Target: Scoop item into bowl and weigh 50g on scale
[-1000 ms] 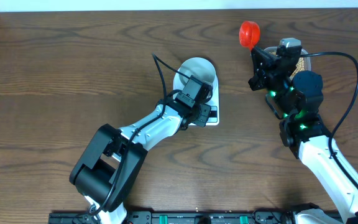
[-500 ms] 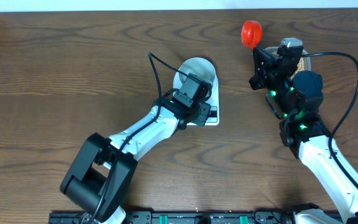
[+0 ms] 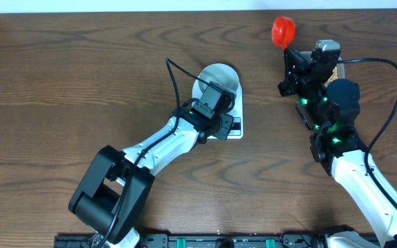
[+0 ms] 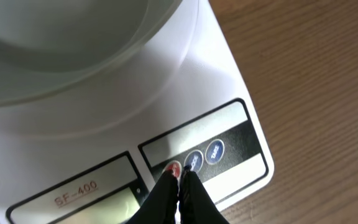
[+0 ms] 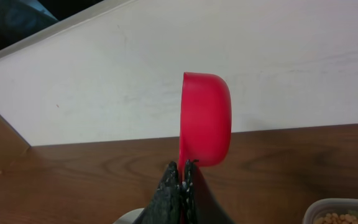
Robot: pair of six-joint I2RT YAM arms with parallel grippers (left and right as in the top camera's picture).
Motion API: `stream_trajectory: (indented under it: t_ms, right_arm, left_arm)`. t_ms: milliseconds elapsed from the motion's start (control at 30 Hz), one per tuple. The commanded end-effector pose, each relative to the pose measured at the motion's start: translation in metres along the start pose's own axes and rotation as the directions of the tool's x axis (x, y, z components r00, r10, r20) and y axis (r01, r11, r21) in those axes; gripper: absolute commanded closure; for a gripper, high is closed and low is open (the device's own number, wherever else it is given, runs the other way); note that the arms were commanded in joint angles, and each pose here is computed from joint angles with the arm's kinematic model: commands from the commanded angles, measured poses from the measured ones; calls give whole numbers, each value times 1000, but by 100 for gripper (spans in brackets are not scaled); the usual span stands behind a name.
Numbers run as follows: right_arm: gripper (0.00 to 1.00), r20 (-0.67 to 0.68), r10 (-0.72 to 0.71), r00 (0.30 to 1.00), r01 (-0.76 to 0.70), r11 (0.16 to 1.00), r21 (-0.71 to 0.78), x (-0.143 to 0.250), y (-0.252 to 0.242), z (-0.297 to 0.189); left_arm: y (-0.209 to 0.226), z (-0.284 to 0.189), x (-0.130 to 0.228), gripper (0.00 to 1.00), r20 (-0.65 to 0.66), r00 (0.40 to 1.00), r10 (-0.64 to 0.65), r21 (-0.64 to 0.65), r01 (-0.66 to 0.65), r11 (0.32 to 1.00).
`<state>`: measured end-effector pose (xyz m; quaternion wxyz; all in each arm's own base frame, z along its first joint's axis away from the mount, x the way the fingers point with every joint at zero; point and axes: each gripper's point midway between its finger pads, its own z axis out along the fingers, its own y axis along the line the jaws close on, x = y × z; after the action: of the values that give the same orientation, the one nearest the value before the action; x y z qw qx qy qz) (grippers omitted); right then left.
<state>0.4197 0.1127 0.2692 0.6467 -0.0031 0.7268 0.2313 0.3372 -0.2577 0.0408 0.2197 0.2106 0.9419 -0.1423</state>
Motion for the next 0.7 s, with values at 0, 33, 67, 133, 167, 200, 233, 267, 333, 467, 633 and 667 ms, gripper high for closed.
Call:
stream_trajectory:
  t_ms: [0,33,67,133,167,200,233,267,333,467,633,667]
  right_arm:
    - [99,34,-15,999,15,1000,9,-14,-1,1]
    - [99,33,-15,999,15,1000,9,-14,-1,1]
    - [99,33,-15,999,14,1000,9,-14,-1,2]
    - [99,33,-15,999,15,1000,9,-14,-1,1]
    - [99,33,-15,999,15,1000,9,-14,-1,1]
    - [99,33,-15,999,15,1000,9,-14,-1,1]
    - [99,33,-15,999,15,1000,9,-14,-1,1]
    - [99,33,-15,999,14,1000,9,-14,-1,1]
    - [99,33,-15,999,15,1000,9,-14,-1,1]
    - [99,33,-15,999,14,1000,8,-14,-1,1]
    - [99,33,-15,999,15,1000,9,-14,-1,1]
    - [99,33,-15,999,15,1000,9,-14,-1,1]
  left_arm:
    - [3,6,4,93,-9,1000,6,-7,-6,1000]
    - [3,6,4,93,-10,1000,6,-7,-6,1000]
    - [4,7,5,94,-13,1000,5,-7,-5,1000]
    - [5,10,7,93,-22,1000,4,-12,-5,1000]
    - [6,12,9,92,-29,1000,3,-14,-4,1000]
    - [6,16,12,93,-40,999,2,-15,-3,1000]
    - [7,19,15,93,-49,999,1,-17,-2,1000]
    - [8,21,17,93,-56,998,1,-18,-2,1000]
    - [9,26,20,93,-69,998,-1,-21,-1,1000]
    - [10,29,24,93,-80,997,-2,-23,0,1000]
    - [9,26,20,93,-70,998,-1,-21,-1,1000]
    - [8,24,18,93,-62,998,0,-20,-1,1000]
